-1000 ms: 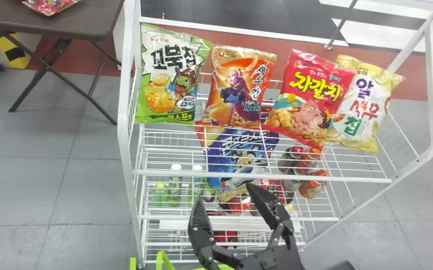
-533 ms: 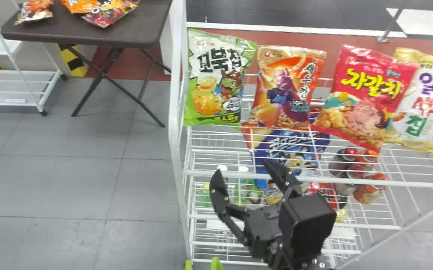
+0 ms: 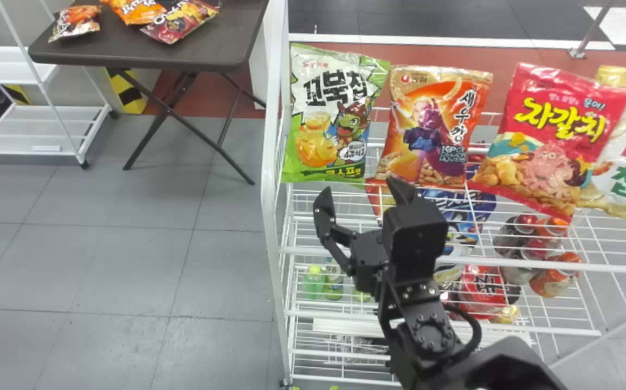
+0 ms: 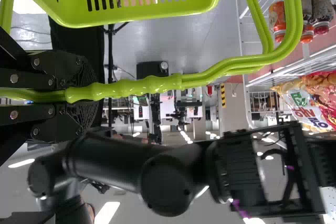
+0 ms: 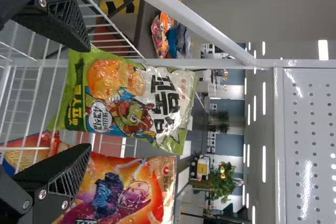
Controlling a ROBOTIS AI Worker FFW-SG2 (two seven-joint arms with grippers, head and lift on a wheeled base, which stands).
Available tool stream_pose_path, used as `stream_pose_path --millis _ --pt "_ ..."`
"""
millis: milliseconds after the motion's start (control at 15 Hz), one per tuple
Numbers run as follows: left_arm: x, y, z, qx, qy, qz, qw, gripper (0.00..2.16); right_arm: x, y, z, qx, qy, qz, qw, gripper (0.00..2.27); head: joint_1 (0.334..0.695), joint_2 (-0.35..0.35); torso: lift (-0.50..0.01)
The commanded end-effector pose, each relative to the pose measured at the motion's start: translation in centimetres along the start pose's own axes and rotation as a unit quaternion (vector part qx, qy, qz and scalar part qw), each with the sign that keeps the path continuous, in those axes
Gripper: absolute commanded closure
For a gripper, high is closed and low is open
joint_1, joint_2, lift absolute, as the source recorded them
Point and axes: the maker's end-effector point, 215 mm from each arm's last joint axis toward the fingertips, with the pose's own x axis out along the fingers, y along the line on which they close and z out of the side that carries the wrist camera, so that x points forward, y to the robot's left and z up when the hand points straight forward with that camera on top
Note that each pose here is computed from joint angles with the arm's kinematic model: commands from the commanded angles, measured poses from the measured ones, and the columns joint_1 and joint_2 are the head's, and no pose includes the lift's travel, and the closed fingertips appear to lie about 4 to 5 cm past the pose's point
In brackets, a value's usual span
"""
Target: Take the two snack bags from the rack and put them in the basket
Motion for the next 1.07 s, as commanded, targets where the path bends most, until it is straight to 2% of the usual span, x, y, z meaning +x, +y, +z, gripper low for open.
stream_pose_path --millis 0,267,600,1000 --pt "0.0 0.0 -0.4 -0.005 0.002 0.001 1.0000 1.84 2.0 -0.8 0.3 0.002 -0.004 -0.003 1.000 0.19 0.695 -0.003 -0.011" --pt "-0.1 0.2 -0.9 -0.007 0.004 0.007 0.9999 1.84 6.3 -0.7 1.2 -0.002 -0.008 0.001 1.000 0.19 0.695 -0.010 -0.011" --pt "-0.3 0.6 -1.1 -0.009 0.006 0.014 0.9998 1.84 10.9 -0.4 0.6 -0.011 0.014 0.003 1.000 0.19 0.695 0.020 -0.011" --pt "-0.4 1.1 -0.7 0.001 0.010 0.027 0.9996 1.84 15.2 -2.0 0.5 -0.039 0.025 -0.003 0.999 0.19 0.695 0.027 -0.011"
